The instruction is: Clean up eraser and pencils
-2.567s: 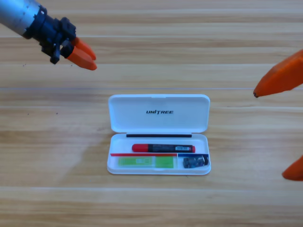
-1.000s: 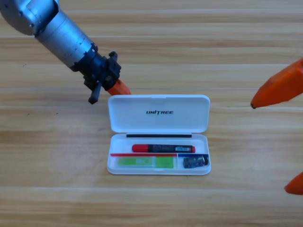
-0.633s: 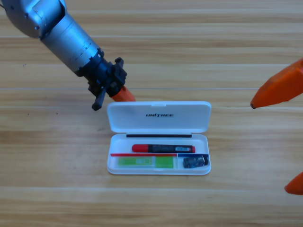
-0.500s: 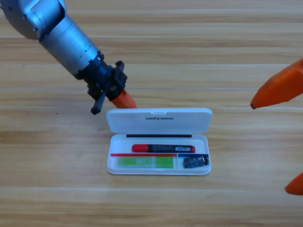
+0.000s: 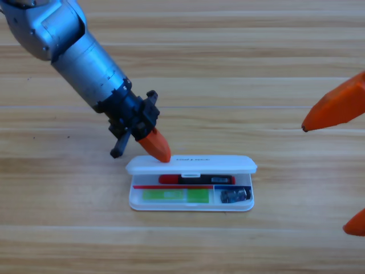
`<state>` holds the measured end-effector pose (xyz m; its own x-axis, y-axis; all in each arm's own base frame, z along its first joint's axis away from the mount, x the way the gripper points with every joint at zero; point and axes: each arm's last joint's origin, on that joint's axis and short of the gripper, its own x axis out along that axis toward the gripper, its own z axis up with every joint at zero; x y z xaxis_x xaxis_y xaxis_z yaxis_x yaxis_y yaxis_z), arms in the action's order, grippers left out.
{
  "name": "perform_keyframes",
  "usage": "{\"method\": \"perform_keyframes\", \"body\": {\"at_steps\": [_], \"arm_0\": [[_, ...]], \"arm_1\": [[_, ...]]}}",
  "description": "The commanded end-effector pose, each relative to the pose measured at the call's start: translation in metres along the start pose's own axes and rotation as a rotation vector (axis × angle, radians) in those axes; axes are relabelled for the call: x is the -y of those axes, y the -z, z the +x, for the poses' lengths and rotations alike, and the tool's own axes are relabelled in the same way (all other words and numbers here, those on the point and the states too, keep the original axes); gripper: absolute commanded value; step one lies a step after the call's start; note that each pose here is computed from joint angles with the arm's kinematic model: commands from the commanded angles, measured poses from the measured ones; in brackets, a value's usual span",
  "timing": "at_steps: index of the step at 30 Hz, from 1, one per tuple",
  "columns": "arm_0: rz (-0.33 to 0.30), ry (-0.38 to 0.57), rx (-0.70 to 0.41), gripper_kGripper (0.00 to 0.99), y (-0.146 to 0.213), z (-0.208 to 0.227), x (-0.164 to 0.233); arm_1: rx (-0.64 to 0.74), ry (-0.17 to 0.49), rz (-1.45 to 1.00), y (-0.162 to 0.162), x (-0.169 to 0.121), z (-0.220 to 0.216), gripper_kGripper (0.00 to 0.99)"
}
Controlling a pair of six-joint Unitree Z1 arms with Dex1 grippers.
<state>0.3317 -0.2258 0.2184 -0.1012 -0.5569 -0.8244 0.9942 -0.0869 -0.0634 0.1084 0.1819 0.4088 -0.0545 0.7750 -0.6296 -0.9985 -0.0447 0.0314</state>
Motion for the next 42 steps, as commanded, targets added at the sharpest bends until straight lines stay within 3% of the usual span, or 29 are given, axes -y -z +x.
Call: {"method": "perform_keyframes", "body": {"at_steps": [1, 37, 42], "arm_0": [[-0.002, 0.049, -0.026, 0.000, 0.005, 0.023, 0.011], [-0.014, 0.087, -0.058, 0.000, 0.038, 0.074, 0.020], [-0.008, 0.059, -0.042, 0.000, 0.030, 0.061, 0.022]], "arm_1": [[-0.025, -0.023, 0.046, 0.010, 0.008, 0.011, 0.989], [-0.030, -0.036, 0.052, 0.011, 0.009, 0.014, 0.989], [-0.030, -0.036, 0.052, 0.011, 0.009, 0.014, 0.989]]}}
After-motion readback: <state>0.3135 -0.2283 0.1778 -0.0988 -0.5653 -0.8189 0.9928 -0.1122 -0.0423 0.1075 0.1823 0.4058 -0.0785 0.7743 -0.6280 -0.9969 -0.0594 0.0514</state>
